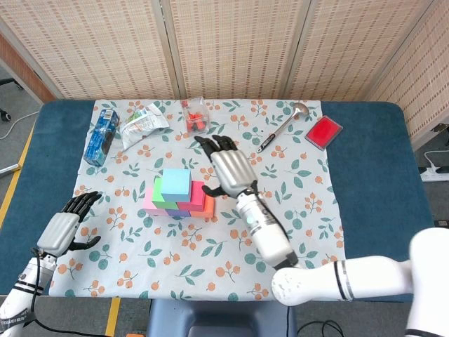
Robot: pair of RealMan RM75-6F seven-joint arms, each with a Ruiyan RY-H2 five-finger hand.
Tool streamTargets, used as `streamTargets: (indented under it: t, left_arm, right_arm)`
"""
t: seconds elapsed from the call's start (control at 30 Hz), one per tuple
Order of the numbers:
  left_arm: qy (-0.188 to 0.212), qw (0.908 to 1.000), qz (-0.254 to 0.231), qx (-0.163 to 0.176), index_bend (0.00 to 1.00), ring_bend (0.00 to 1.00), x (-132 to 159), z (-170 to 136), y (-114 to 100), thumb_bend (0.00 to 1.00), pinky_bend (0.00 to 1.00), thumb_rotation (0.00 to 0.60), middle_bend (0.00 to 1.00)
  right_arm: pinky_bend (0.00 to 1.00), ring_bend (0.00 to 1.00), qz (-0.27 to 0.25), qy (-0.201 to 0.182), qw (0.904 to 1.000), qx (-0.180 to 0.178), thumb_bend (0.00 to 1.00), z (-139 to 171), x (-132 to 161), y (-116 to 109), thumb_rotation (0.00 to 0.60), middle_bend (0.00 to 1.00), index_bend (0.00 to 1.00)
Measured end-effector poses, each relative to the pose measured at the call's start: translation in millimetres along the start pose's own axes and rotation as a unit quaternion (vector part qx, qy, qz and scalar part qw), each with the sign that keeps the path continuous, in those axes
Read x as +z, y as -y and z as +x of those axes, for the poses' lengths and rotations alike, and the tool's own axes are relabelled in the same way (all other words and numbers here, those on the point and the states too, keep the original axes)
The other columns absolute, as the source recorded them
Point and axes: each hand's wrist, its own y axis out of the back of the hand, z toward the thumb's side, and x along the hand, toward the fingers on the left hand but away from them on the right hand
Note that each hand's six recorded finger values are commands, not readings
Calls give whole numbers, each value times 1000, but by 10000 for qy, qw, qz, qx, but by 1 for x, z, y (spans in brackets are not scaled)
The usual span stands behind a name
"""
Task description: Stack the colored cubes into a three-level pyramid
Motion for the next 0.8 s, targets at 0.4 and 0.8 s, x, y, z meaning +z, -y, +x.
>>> streamTargets:
  t: [0.4, 0.8]
  left_arm:
    - [237, 9984, 440, -265, 41, 0, 17, 23, 22, 245, 87, 600, 27]
    - [454, 9947, 774, -502, 42, 0, 36, 51, 39, 245, 76, 600, 0]
  right_arm:
    - [4, 0, 17, 78, 9951, 981, 133, 7, -81, 35, 600, 69, 0]
    - [4, 0, 227, -138, 9906, 1343, 67, -18, -90, 78, 600, 57, 0]
